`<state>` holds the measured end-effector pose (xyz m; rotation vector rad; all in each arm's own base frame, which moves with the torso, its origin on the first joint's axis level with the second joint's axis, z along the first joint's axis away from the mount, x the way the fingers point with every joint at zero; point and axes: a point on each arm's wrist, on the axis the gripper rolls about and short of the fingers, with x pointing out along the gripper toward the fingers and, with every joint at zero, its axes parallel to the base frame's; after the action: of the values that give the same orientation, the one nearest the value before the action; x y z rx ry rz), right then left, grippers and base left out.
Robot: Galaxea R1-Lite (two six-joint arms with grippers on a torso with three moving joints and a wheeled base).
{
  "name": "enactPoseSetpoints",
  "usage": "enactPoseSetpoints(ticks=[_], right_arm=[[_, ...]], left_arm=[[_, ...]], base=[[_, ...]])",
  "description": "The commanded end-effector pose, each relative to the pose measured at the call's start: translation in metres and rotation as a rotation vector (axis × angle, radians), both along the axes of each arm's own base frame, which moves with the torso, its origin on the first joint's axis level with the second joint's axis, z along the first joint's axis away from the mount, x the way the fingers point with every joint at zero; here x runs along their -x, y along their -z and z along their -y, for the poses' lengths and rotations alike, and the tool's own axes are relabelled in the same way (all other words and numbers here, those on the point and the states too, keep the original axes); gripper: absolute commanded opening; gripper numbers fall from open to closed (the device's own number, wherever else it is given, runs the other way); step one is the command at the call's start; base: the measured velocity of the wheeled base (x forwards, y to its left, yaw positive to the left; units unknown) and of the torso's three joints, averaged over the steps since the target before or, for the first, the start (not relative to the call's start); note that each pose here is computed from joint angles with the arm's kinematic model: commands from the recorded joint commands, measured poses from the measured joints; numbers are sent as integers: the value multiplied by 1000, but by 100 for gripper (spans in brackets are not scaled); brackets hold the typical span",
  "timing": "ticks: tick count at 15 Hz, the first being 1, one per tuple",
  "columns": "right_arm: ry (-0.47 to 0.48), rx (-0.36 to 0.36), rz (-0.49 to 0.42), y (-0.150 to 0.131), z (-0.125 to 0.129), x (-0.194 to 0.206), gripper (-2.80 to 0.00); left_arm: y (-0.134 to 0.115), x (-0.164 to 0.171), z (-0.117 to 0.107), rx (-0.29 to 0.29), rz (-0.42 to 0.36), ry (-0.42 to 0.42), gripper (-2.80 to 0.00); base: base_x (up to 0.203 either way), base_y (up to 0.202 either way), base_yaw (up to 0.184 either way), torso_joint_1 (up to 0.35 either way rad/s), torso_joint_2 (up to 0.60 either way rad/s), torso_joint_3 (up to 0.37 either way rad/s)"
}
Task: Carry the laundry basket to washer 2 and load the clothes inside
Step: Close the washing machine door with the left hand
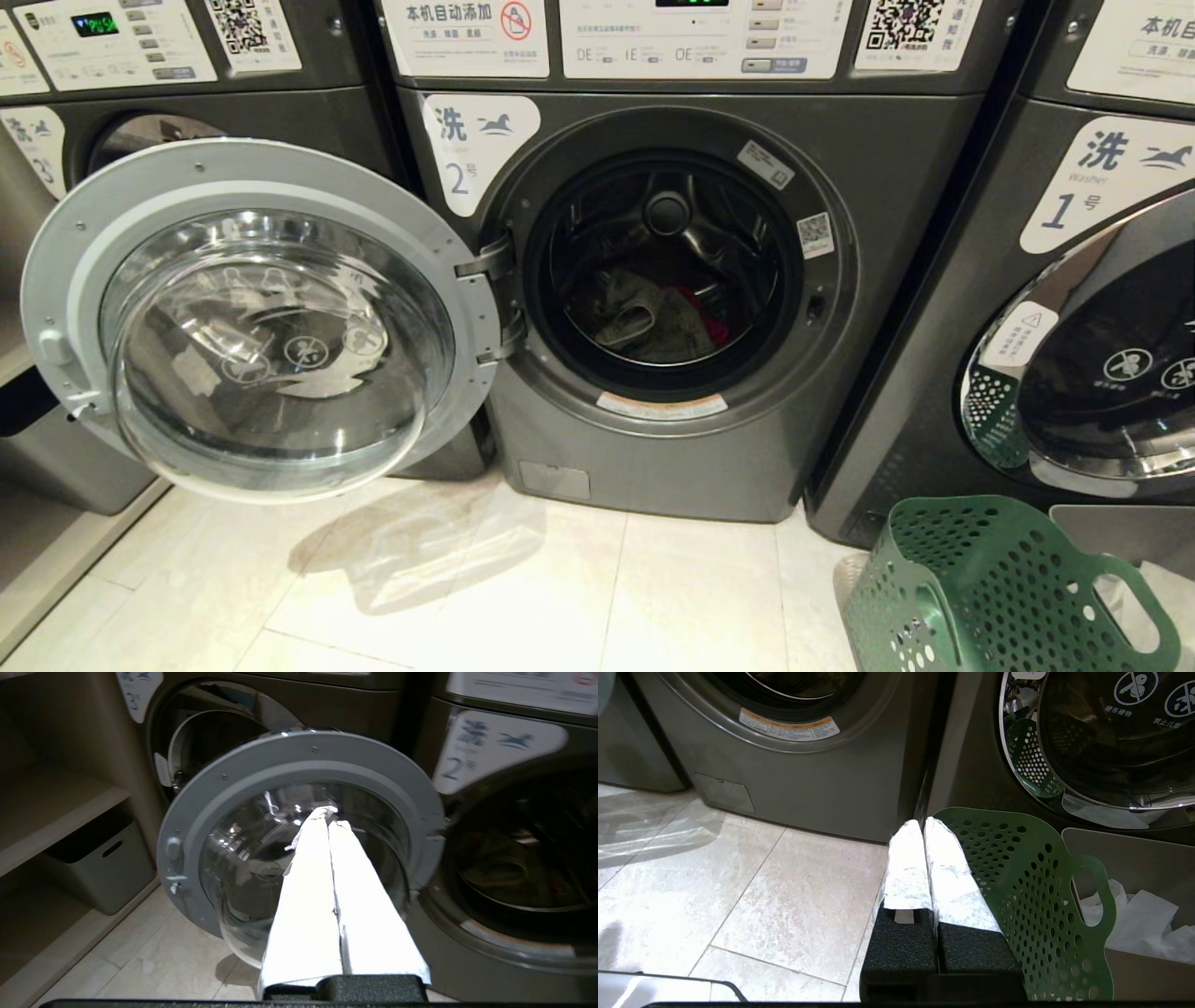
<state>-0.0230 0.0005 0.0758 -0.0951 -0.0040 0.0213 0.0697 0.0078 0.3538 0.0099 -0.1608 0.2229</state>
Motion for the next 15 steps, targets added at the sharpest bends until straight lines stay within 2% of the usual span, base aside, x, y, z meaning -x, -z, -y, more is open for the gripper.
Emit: enactPoseSetpoints(ticks=[1, 3, 5, 9, 10, 12, 15], right_arm=[[0, -2, -1, 0, 0, 0, -280], [5, -8, -2, 0, 0, 0, -280], [6, -11, 0, 0, 0, 0, -280], [6, -35, 3, -1, 0, 0, -280], [8, -42, 2, 0, 0, 0, -280], [20, -53, -1, 0, 0, 0, -280], [21, -60, -1, 0, 0, 0, -280]], left_arm=[[-1, -124, -28, 35, -175, -111, -280], [-1, -163, -72, 54, -157, -189, -280], [-6, -187, -104, 53, -121, -185, -280], [-26, -231, -146, 37, -27, -135, -280], [-28, -242, -153, 49, -4, -113, -280], [-16, -259, -171, 94, -20, -28, -280], [5, -274, -186, 199, -44, 19, -280]], base=[[0, 0, 0, 0, 0, 0], [0, 0, 0, 0, 0, 0], [0, 0, 0, 0, 0, 0], [0, 0, 0, 0, 0, 0], [0, 0, 0, 0, 0, 0], [0, 0, 0, 0, 0, 0], [0, 0, 0, 0, 0, 0]])
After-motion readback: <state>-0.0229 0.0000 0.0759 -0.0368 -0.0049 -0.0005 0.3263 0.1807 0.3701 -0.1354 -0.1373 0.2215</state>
